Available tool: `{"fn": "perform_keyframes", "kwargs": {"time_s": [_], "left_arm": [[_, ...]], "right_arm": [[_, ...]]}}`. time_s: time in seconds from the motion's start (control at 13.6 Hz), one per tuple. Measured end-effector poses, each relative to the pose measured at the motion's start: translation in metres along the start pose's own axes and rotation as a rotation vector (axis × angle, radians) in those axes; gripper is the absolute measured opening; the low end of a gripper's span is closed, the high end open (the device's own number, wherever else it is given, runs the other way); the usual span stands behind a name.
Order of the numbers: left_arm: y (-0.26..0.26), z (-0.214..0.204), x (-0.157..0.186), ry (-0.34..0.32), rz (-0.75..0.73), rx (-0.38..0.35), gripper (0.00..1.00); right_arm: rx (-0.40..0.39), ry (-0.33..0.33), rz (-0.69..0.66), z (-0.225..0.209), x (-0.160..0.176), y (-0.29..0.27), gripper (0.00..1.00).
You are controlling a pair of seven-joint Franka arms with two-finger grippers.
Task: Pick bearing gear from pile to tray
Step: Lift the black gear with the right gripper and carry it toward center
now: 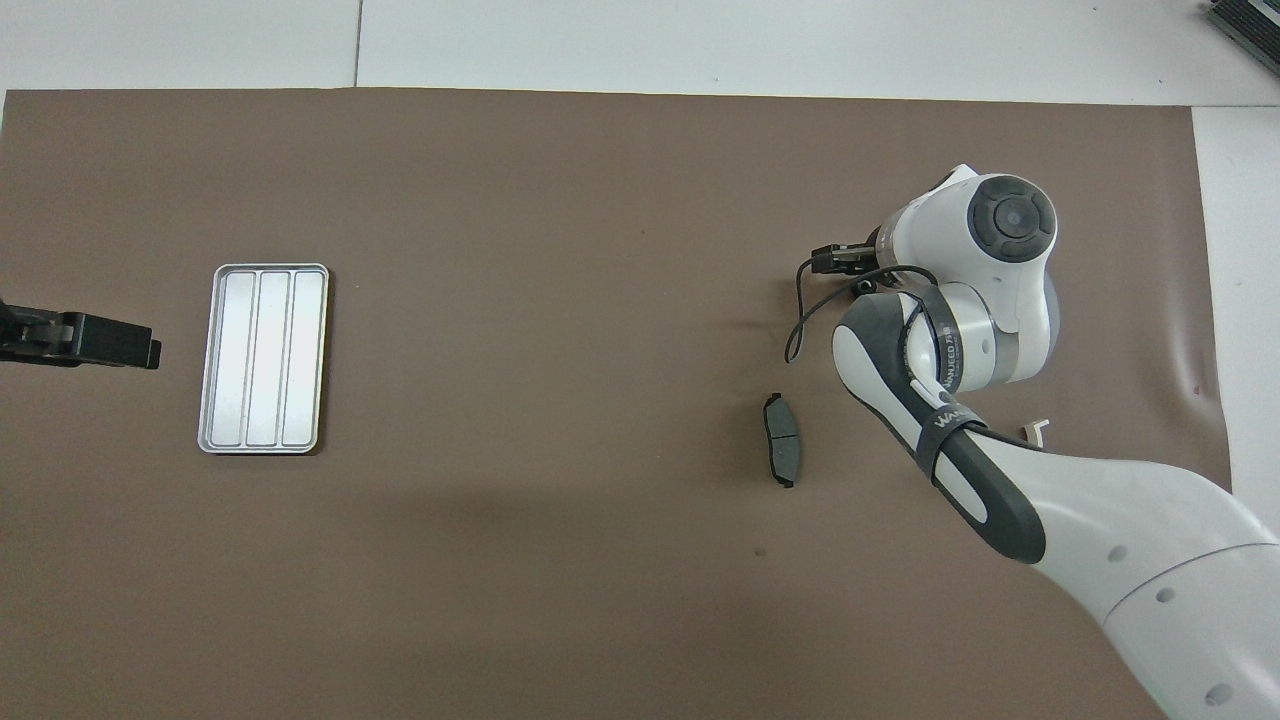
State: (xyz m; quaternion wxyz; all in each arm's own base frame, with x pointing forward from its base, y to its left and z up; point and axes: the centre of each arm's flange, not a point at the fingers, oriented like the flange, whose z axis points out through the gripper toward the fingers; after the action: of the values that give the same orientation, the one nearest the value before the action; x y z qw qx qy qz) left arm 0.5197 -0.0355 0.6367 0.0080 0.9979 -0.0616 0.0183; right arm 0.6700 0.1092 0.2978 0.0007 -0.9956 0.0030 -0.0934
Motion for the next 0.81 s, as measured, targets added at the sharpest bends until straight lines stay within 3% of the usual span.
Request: {"fn": "perform_keyframes", "kwargs": {"time_s": [0.22, 0.52, 0.81], "left_arm": [[0.0, 0.0, 0.0, 0.0, 0.0, 0.0, 1.0], [0.0, 0.0, 0.0, 0.0, 0.0, 0.0, 1.0], [0.0, 0.0, 0.0, 0.0, 0.0, 0.0, 1.0]], "right_arm": [[-0.003, -0.002, 0.0, 0.0019, -0.0002, 0.0014, 0.96], [-0.005, -0.013, -0.002, 0.0036, -0.0017, 0.0008, 0.77], [-0.009, -0.033, -0.003, 0.0057, -0.004, 0.0009, 0.65]]}}
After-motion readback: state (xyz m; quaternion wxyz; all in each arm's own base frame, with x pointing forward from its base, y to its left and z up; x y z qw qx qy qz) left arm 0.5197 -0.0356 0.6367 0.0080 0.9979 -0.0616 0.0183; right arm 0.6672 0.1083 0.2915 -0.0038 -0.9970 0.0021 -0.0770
